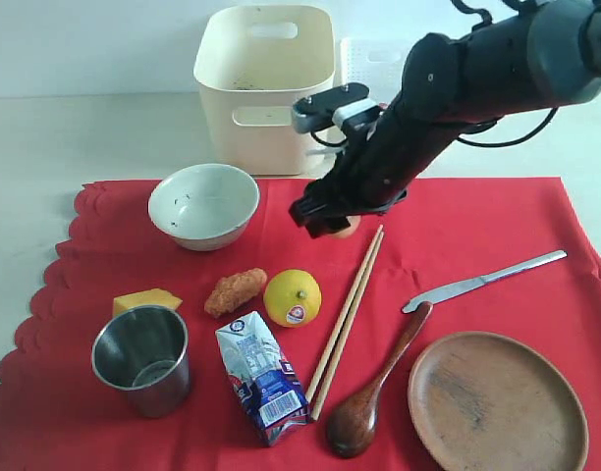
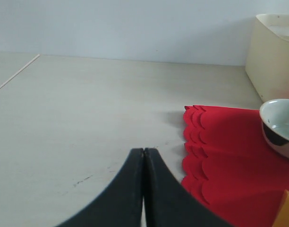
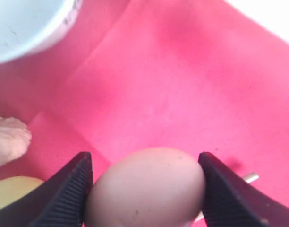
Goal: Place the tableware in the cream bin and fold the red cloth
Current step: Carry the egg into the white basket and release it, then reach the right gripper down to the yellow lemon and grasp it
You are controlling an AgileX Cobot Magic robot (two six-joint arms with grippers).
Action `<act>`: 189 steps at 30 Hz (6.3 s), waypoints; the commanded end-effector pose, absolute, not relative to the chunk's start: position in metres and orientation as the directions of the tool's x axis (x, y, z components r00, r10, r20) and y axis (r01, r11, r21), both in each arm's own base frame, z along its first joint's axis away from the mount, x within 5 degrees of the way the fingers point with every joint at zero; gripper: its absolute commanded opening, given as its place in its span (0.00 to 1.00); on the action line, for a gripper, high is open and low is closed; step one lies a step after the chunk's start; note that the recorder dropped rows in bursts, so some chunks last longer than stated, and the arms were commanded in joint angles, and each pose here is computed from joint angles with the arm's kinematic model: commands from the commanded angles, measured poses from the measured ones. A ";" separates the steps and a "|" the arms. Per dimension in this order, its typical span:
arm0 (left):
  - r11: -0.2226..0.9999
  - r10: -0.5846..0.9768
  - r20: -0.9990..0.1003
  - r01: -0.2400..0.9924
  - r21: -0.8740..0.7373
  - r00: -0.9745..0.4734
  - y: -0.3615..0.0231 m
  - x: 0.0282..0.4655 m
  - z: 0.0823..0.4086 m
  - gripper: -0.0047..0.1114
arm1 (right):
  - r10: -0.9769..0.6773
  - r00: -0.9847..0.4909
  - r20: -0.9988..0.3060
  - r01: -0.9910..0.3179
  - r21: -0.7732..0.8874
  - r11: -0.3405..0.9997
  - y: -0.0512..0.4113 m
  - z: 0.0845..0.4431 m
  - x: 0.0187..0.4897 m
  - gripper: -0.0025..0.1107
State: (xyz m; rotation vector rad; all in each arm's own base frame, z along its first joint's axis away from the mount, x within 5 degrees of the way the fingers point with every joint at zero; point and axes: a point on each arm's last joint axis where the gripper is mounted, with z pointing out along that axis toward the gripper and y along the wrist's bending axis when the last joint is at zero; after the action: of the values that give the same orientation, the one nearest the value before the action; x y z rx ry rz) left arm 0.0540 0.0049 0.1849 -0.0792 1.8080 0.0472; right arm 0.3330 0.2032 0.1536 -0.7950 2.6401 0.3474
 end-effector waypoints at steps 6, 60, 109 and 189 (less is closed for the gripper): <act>0.997 -0.033 -0.973 -0.074 -0.017 -0.229 0.005 0.054 0.184 0.05 | -0.474 -0.629 -0.616 -0.614 0.020 0.789 0.204 0.208 0.343 0.02; 0.997 -0.033 -0.973 -0.074 -0.017 -0.229 0.005 0.054 0.184 0.05 | -0.198 -0.591 -0.782 -0.310 -0.007 0.951 0.126 0.160 0.515 0.36; 0.997 -0.033 -0.973 -0.074 -0.017 -0.229 0.005 0.054 0.184 0.05 | -0.314 -0.629 -0.711 -0.429 -0.019 0.903 0.116 0.319 0.437 0.71; 0.997 -0.033 -0.973 -0.074 -0.017 -0.229 0.005 0.054 0.184 0.05 | -0.824 -0.481 -0.300 -0.866 0.014 0.500 0.261 0.120 0.281 0.21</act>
State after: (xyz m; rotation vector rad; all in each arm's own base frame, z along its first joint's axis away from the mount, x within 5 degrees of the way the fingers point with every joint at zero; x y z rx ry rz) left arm 0.0540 0.0049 0.1849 -0.0792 1.8080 0.0472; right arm 0.2803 0.2595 0.1209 -1.4376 2.5092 0.2439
